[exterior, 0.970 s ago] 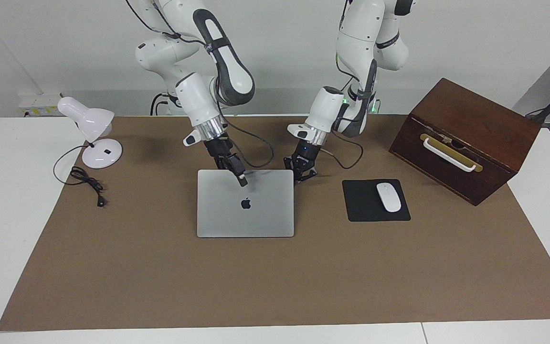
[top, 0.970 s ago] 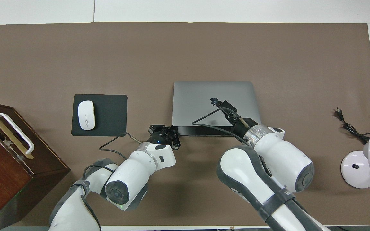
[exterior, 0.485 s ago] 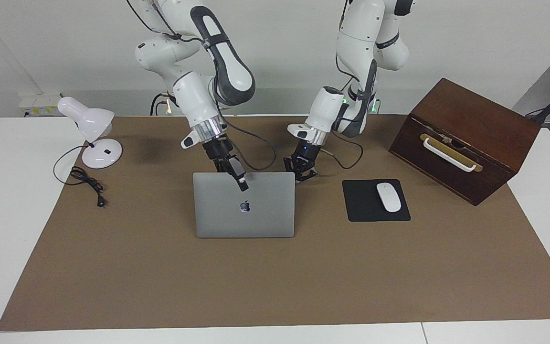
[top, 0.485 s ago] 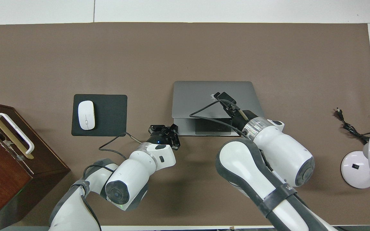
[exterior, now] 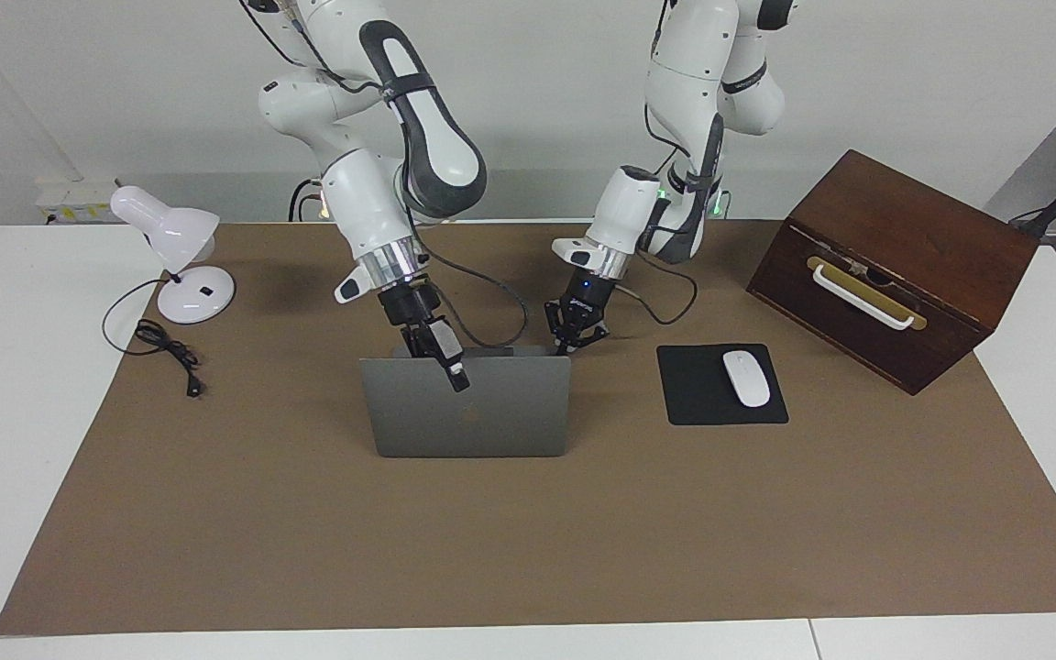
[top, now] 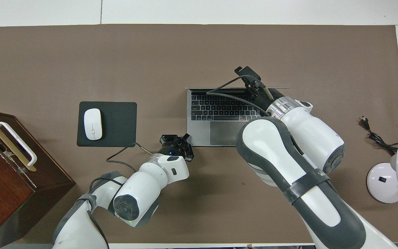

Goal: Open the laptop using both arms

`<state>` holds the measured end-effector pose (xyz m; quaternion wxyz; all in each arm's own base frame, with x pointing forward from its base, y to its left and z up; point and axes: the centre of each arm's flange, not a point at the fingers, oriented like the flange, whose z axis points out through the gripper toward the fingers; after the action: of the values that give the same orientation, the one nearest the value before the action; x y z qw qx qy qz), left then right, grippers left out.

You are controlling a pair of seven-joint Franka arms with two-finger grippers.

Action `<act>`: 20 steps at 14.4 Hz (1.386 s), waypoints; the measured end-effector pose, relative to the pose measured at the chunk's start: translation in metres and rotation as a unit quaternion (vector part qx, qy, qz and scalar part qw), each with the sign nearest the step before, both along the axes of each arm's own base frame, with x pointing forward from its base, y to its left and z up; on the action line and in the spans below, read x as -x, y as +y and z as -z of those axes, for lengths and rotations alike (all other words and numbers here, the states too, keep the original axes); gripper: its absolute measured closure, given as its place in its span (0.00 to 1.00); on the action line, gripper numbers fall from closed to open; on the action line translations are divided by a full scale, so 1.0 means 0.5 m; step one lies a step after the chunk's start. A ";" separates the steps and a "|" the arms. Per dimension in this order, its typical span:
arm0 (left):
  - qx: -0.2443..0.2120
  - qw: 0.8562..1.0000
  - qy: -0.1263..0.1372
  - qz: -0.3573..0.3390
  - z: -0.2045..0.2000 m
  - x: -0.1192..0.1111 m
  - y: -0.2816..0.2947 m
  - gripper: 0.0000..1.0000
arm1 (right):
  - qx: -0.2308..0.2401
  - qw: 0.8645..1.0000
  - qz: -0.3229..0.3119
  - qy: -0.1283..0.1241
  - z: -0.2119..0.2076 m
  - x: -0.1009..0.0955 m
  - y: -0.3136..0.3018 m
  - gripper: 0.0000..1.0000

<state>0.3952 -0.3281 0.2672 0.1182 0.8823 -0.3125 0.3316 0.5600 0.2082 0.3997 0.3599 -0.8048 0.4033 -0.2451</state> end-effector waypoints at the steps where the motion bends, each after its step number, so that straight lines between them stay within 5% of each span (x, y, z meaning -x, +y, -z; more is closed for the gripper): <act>1: 0.000 1.000 0.000 0.000 0.000 0.000 0.000 0.99 | -0.002 1.000 0.002 -0.005 -0.008 -0.009 -0.003 0.00; 13: -0.001 1.000 0.000 0.001 0.000 0.000 0.000 0.99 | 0.004 0.999 0.006 -0.033 -0.042 -0.054 -0.027 0.00; 20: 0.000 1.000 -0.001 0.001 0.000 0.000 0.000 0.99 | -0.043 0.997 -0.026 -0.056 -0.125 -0.088 0.010 0.00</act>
<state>0.3952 -0.3281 0.2671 0.1180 0.8818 -0.3136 0.3319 0.6039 0.2131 0.4623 0.4223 -0.7840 0.3713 -0.2631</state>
